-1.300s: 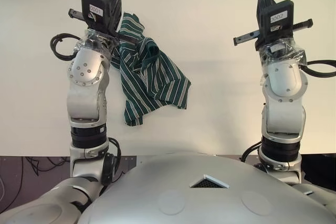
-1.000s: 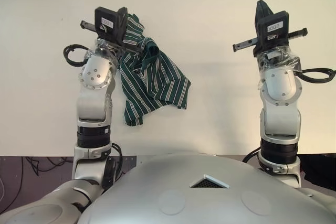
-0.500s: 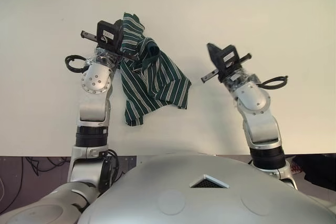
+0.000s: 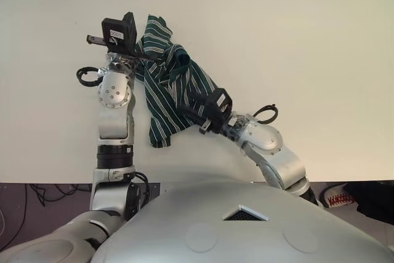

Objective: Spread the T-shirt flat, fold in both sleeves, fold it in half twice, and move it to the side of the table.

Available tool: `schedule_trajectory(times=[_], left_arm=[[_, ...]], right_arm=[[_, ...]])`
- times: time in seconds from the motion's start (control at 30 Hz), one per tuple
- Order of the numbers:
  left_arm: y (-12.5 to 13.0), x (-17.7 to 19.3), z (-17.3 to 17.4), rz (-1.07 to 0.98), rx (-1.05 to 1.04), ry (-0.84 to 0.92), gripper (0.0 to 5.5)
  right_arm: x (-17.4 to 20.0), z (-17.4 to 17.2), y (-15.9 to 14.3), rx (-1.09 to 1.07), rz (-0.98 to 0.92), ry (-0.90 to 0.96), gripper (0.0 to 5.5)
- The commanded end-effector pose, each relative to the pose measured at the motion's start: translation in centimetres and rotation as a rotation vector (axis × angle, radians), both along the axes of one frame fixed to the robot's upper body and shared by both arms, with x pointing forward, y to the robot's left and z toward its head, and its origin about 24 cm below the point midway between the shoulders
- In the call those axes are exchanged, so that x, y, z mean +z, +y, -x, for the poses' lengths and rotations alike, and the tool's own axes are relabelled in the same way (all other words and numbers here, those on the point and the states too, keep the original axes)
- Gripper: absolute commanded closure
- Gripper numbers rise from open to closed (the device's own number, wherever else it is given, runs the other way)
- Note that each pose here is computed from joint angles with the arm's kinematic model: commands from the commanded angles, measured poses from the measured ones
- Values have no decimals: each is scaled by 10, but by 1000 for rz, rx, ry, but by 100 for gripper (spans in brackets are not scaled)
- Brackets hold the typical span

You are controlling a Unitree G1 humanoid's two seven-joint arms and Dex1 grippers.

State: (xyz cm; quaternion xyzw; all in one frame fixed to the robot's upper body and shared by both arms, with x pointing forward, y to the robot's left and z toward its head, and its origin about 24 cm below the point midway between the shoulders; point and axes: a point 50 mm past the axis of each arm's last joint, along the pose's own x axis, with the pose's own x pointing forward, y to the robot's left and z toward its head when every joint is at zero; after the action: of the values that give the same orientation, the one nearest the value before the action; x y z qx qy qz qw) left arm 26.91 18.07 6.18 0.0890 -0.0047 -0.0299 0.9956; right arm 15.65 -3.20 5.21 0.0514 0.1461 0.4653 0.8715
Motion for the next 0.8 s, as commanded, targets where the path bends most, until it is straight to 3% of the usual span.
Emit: schedule_trajectory(times=[0.03, 0.53, 0.8], left_arm=[[-6, 1, -3, -17, -18, -12, 550], [-14, -2, -4, -33, -50, -11, 550], [-15, -4, -3, -42, -61, -12, 550]], right_arm=[[-5, 6, 3, 11, 21, 29, 364], [-24, 6, -3, 9, 185, -15, 364], [-10, -2, -9, -63, 105, -57, 492]])
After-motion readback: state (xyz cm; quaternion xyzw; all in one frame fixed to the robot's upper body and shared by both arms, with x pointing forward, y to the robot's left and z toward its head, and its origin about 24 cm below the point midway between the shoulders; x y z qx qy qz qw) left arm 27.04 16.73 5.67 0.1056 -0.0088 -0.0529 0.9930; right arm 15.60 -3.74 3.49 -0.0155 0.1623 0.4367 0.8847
